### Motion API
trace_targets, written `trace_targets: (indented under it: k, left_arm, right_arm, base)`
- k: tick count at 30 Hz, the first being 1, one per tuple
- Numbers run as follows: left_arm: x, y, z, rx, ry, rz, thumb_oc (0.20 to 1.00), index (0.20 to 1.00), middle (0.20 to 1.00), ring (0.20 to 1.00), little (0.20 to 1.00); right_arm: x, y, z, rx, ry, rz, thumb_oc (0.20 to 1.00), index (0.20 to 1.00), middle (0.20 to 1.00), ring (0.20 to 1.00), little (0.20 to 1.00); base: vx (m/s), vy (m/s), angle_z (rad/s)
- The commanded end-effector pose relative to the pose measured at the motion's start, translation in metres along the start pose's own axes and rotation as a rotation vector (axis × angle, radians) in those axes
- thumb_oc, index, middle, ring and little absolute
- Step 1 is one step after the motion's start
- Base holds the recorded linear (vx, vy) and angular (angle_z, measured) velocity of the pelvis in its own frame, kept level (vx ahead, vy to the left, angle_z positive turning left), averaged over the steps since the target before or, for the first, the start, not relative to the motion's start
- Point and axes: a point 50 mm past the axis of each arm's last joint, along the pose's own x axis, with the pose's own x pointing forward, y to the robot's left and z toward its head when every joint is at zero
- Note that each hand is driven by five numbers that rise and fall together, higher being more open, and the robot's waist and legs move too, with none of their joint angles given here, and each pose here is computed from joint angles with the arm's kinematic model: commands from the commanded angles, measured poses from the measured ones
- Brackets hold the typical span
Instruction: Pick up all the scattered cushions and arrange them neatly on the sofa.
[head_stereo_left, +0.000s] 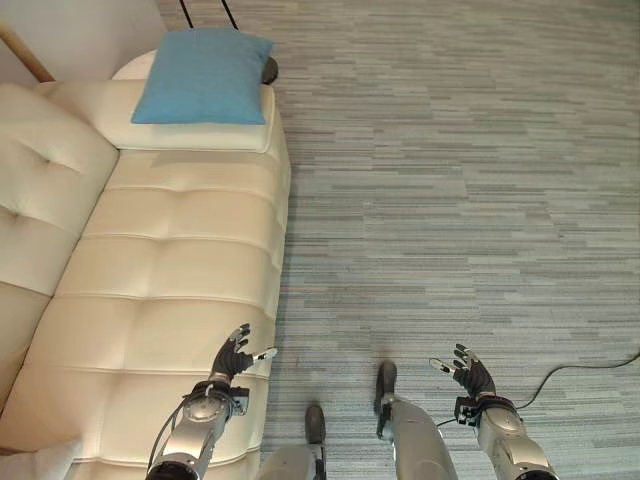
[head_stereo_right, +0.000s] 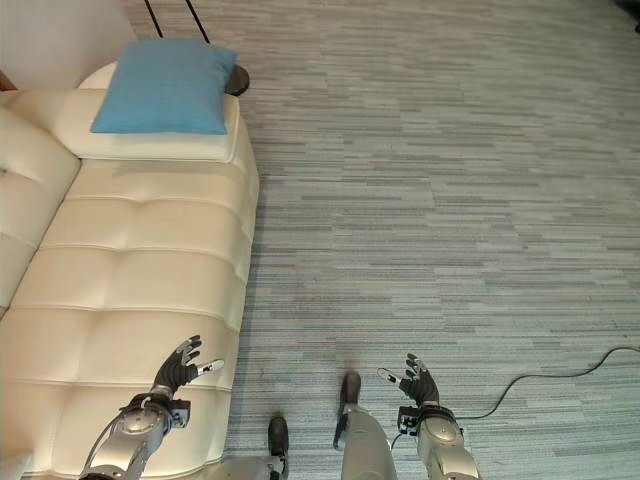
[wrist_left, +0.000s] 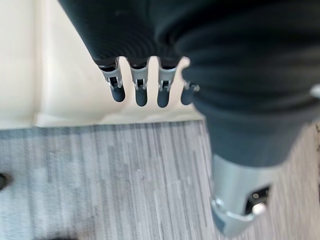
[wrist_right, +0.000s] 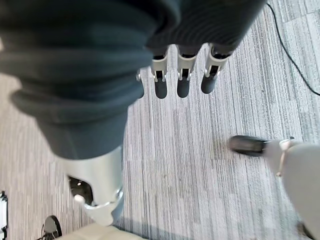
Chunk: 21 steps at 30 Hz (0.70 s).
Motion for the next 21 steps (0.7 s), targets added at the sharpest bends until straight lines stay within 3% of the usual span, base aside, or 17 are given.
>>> trace_targets:
  k: [1, 10, 21]
  left_arm:
    - [0.001, 0.004, 0.025, 0.015, -0.131, 0.002, 1.000, 1.000, 1.000, 1.000, 1.000]
    - [-0.002, 0.002, 0.017, -0.025, -0.105, 0.001, 1.000, 1.000, 1.000, 1.000, 1.000]
    - [-0.007, 0.007, 0.005, -0.022, -0.061, 0.029, 1.000, 1.000, 1.000, 1.000, 1.000]
  right_arm:
    - [0.001, -0.015, 0.019, -0.006, -0.093, -0.039, 1.000, 1.000, 1.000, 1.000, 1.000]
    - [0.002, -0.023, 0.029, 0.005, -0.121, -0.039, 1.000, 1.000, 1.000, 1.000, 1.000]
    - [0.002, -0.032, 0.026, -0.029, -0.107, -0.086, 1.000, 1.000, 1.000, 1.000, 1.000]
  base:
    - [0.34, -0.137, 0.39]
    - [0.22, -0.106, 0.10]
    - [0.28, 0.085, -0.13]
